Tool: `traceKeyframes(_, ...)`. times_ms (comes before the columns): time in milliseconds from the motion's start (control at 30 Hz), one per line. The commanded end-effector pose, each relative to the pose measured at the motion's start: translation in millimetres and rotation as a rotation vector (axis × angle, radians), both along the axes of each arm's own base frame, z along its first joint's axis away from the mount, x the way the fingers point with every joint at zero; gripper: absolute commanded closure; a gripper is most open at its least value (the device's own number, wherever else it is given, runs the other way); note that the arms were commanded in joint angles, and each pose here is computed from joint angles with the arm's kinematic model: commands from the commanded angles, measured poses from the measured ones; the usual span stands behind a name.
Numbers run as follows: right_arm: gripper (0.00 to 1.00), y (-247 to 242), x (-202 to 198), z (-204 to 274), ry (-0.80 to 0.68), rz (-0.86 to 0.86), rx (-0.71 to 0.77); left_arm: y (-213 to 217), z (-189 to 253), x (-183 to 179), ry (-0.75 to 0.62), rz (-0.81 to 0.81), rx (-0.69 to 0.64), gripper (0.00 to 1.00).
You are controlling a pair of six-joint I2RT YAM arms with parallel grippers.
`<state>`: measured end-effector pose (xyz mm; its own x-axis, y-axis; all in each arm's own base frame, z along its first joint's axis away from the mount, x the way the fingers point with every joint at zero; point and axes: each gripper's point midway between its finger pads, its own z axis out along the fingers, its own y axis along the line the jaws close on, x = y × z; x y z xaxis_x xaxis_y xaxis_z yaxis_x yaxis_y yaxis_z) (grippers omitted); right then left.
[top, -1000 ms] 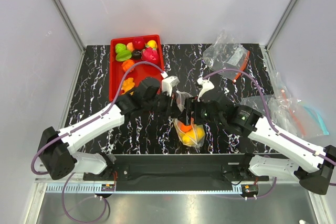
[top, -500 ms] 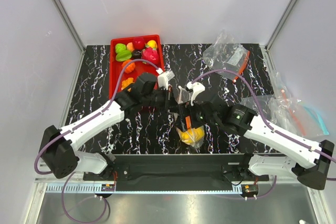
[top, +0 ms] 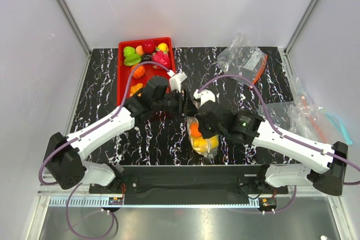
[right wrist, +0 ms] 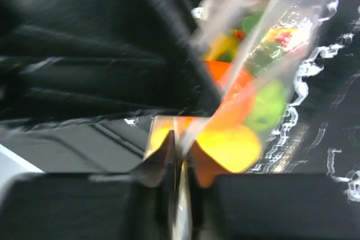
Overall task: Place the food in the zip-top bag and seal the zipper
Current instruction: Zip the zipper food storage bag at the center of the board.
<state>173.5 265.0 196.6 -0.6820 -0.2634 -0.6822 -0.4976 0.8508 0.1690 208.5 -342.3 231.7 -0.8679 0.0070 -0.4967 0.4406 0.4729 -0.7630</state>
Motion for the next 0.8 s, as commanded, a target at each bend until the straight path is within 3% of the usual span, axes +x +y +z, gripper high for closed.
traceKeyframes(0,0.95,-15.7,11.3,25.7,-0.088,-0.090,0.009,-1.4,41.2,5.4,-0.123,-0.001,-0.082,0.48)
traceKeyframes(33,1.00,-19.8,11.1,29.7,-0.097,-0.100,0.015,3.2,44.0,5.9,-0.145,0.015,-0.079,0.43)
traceKeyframes(133,1.00,-30.6,10.9,33.6,-0.119,-0.106,-0.008,20.4,48.1,14.5,-0.180,0.063,-0.075,0.30)
traceKeyframes(333,1.00,-33.7,-10.3,35.5,-0.166,0.126,0.004,50.9,59.6,35.9,-0.262,0.111,-0.128,0.12)
traceKeyframes(400,1.00,-32.3,-25.2,44.5,-0.210,0.260,0.060,52.1,55.2,35.9,-0.337,0.070,-0.135,0.10)
traceKeyframes(533,1.00,-44.2,-34.1,74.5,-0.316,0.306,0.151,56.8,63.0,41.6,-0.586,0.075,-0.192,0.09)
traceKeyframes(633,1.00,-45.9,-53.3,95.0,-0.345,0.406,0.227,55.1,57.8,44.4,-0.683,0.074,-0.237,0.09)
traceKeyframes(767,1.00,-46.5,-65.0,94.5,-0.314,0.474,0.215,39.5,54.2,30.6,-0.730,-0.089,-0.301,0.09)
